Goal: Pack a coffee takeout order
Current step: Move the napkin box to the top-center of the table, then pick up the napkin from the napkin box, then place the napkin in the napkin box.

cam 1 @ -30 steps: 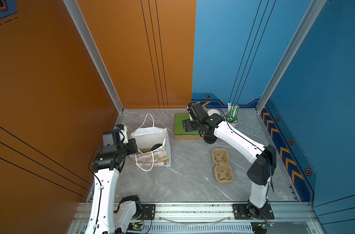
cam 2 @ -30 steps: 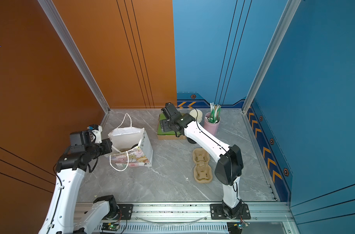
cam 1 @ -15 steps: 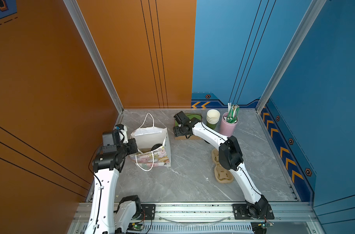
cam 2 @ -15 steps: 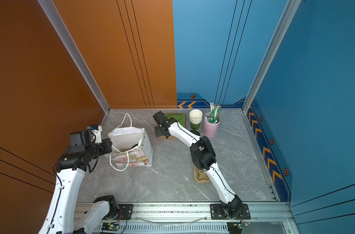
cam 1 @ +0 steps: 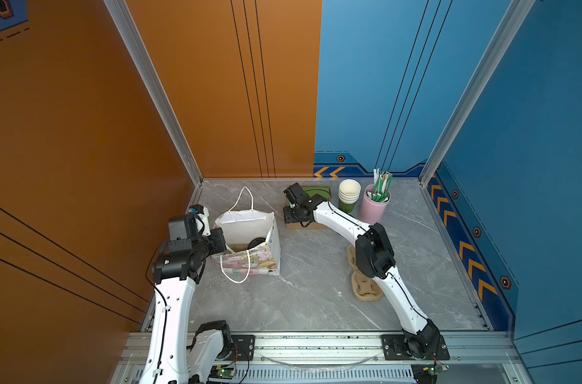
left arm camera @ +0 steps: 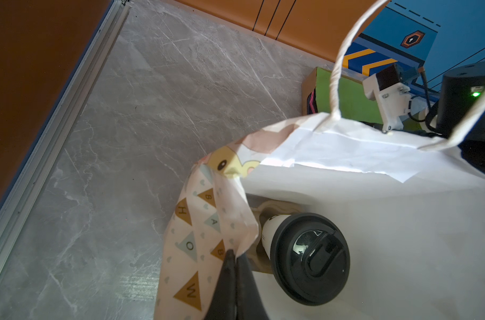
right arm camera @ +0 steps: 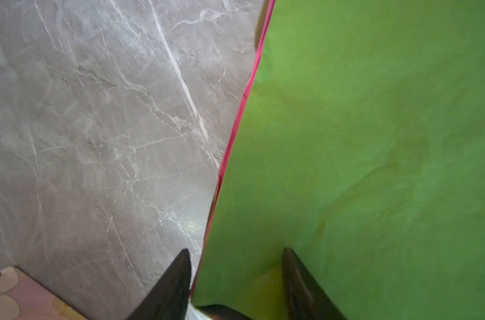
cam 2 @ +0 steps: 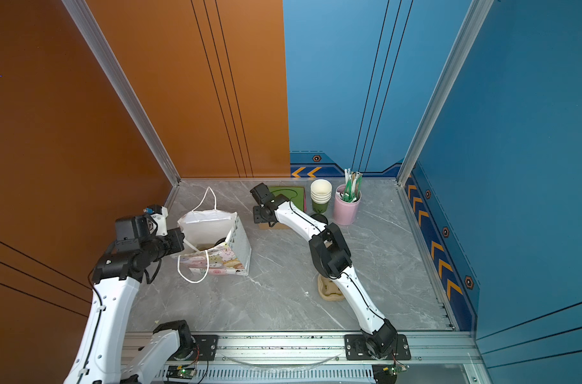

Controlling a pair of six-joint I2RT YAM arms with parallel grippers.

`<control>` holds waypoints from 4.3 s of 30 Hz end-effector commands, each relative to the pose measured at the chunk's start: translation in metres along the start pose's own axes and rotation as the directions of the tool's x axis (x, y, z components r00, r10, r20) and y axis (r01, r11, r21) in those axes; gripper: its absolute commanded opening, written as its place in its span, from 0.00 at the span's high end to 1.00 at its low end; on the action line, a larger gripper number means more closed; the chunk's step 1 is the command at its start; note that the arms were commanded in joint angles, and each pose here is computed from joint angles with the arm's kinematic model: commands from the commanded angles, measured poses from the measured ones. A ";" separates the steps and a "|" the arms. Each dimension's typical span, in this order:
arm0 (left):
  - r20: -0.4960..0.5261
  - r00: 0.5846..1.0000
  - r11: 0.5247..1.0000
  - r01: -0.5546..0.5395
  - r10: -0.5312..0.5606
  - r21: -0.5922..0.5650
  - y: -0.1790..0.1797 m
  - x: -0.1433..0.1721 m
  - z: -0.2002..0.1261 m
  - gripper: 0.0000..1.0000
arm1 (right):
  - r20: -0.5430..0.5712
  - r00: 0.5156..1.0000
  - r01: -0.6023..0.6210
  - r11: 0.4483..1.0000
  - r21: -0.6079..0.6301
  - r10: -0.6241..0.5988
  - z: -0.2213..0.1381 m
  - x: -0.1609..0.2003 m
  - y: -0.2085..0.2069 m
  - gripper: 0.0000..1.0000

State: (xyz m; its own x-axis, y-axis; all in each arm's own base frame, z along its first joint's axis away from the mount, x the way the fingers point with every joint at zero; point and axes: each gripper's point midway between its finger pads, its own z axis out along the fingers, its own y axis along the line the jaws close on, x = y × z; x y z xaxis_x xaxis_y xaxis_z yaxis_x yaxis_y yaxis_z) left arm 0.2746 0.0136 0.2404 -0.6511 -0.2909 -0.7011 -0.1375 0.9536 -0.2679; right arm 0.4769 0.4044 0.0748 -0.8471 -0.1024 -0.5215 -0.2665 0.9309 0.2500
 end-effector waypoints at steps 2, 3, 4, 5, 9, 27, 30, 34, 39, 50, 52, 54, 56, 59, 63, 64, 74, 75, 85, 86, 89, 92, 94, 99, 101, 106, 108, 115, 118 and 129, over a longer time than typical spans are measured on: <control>-0.035 0.999 1.000 -0.002 0.002 -0.004 0.002 0.012 0.003 0.99 | -0.003 0.998 -0.070 0.997 -0.012 0.070 0.008 -0.008 -0.015 0.63; -0.034 0.999 1.000 -0.002 0.001 -0.004 0.002 0.011 0.003 0.99 | -0.003 0.997 -0.076 0.997 -0.017 0.076 0.007 -0.009 -0.015 0.66; -0.034 0.999 1.000 0.000 -0.001 -0.005 0.002 0.012 0.003 0.99 | -0.001 0.997 -0.079 0.997 -0.021 0.079 0.006 -0.011 -0.014 0.68; -0.035 0.999 1.000 0.000 0.000 -0.005 0.002 0.012 0.003 0.99 | 0.004 0.997 -0.080 0.996 -0.026 0.080 0.003 -0.013 -0.013 0.70; -0.035 0.999 1.000 0.000 0.000 -0.003 0.002 0.011 0.003 0.99 | 0.023 0.997 -0.071 0.997 -0.042 0.072 -0.011 -0.021 -0.008 0.78; -0.031 1.000 1.000 -0.003 0.003 -0.001 0.001 0.011 0.002 0.98 | -0.093 0.995 0.018 0.992 -0.122 -0.029 -0.068 0.032 0.007 0.97; -0.031 1.000 1.000 -0.002 0.002 0.000 0.001 0.010 0.002 0.98 | -0.124 0.990 0.055 0.989 -0.136 -0.072 -0.076 0.053 0.014 0.93; -0.032 0.999 1.000 -0.001 0.001 -0.002 0.001 0.011 0.003 0.98 | -0.166 0.983 0.051 0.986 -0.161 -0.078 -0.078 0.068 0.014 0.88; -0.031 1.000 1.000 -0.003 0.003 -0.001 0.001 0.011 0.002 0.98 | -0.191 0.978 0.047 0.985 -0.163 -0.078 -0.071 0.076 0.011 0.85; -0.035 0.999 1.000 -0.005 0.005 -0.004 0.002 0.011 0.003 0.97 | -0.150 0.986 0.049 0.989 -0.141 -0.071 -0.070 0.060 0.013 1.00; -0.035 0.999 1.000 -0.005 0.005 -0.005 0.002 0.012 0.004 0.96 | -0.145 0.987 0.045 0.989 -0.141 -0.065 -0.072 0.058 0.012 1.00; -0.035 0.999 1.000 -0.005 0.005 -0.004 0.002 0.012 0.004 0.96 | -0.131 0.990 0.037 0.989 -0.145 -0.056 -0.077 0.052 0.012 1.00; -0.037 0.999 1.000 -0.004 0.004 -0.006 0.002 0.012 0.004 0.96 | -0.110 0.993 0.029 0.987 -0.158 -0.047 -0.086 0.043 0.013 1.00; -0.034 0.999 1.000 -0.005 0.005 -0.004 0.002 0.011 0.003 0.96 | -0.070 0.997 0.026 0.983 -0.182 -0.040 -0.104 0.027 0.017 1.00; -0.035 0.999 1.000 -0.003 0.003 -0.005 0.002 0.011 0.003 0.96 | -0.001 0.999 0.042 0.973 -0.225 -0.043 -0.137 0.007 0.028 1.00; -0.034 0.999 1.000 -0.004 0.004 -0.004 0.002 0.011 0.003 0.96 | 0.018 0.999 0.047 0.971 -0.234 -0.044 -0.147 0.002 0.030 1.00; -0.031 1.000 1.000 -0.002 0.002 0.000 0.001 0.011 0.002 0.95 | 0.161 0.986 0.093 0.954 -0.285 -0.048 -0.221 -0.027 0.042 1.00; -0.033 0.999 1.000 -0.001 0.001 -0.001 0.001 0.011 0.003 0.96 | 0.171 0.984 0.097 0.952 -0.291 -0.048 -0.228 -0.028 0.043 1.00; -0.034 0.999 1.000 0.000 0.000 0.003 0.000 0.011 0.003 0.96 | 0.104 0.993 0.078 0.956 -0.282 -0.050 -0.217 -0.002 0.032 1.00; -0.032 0.999 1.000 0.000 0.000 0.002 0.001 0.011 0.003 0.96 | 0.090 0.995 0.073 0.958 -0.276 -0.050 -0.211 0.002 0.031 1.00; -0.033 0.999 1.000 0.000 0.000 0.002 0.001 0.011 0.003 0.95 | 0.051 0.998 0.034 0.975 -0.221 -0.023 -0.191 0.007 0.004 1.00; -0.033 0.999 1.000 0.000 0.000 0.004 0.000 0.011 0.003 0.95 | 0.017 1.000 0.020 0.988 -0.153 -0.018 -0.174 0.016 -0.016 1.00; -0.033 0.999 1.000 -0.001 0.001 0.005 -0.001 0.011 0.002 0.95 | -0.023 1.000 0.011 0.994 -0.106 -0.013 -0.162 0.025 -0.030 1.00; -0.037 0.999 1.000 0.000 0.000 0.004 0.000 0.012 0.003 0.95 | -0.113 0.993 0.013 0.998 -0.057 -0.020 -0.135 0.049 -0.045 1.00; -0.036 0.999 1.000 0.000 0.000 0.004 0.000 0.011 0.003 0.95 | -0.150 0.989 0.009 0.999 -0.052 -0.017 -0.125 0.058 -0.047 1.00; -0.033 0.999 1.000 -0.002 0.002 0.002 0.000 0.011 0.003 0.95 | -0.225 0.974 -0.004 0.999 -0.044 -0.006 -0.111 0.074 -0.051 0.97; -0.035 0.999 1.000 -0.002 0.002 0.002 0.000 0.011 0.003 0.95 | -0.240 0.971 0.000 0.999 -0.050 -0.012 -0.112 0.076 -0.050 0.92; -0.038 0.999 1.000 -0.001 0.001 0.001 0.000 0.012 0.004 0.95 | -0.202 0.978 0.044 0.997 -0.060 -0.055 -0.144 0.059 -0.048 0.58; -0.035 0.999 1.000 -0.003 0.003 0.001 0.000 0.011 0.003 0.95 | -0.184 0.980 0.074 0.997 -0.026 -0.077 -0.161 0.055 -0.054 0.46; -0.035 0.999 1.000 0.001 -0.001 0.004 -0.001 0.011 0.003 0.95 | 0.020 0.985 0.174 0.984 -0.038 -0.174 -0.194 0.005 0.019 0.00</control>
State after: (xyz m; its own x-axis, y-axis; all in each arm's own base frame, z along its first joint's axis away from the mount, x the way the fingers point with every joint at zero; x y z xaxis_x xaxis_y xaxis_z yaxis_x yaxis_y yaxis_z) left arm 0.2746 0.0119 0.2401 -0.6530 -0.2873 -0.7007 -0.1321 0.9543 -0.2682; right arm 0.3840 0.3333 0.2312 -0.8046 -0.2185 -0.5522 -0.4038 0.8831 0.2390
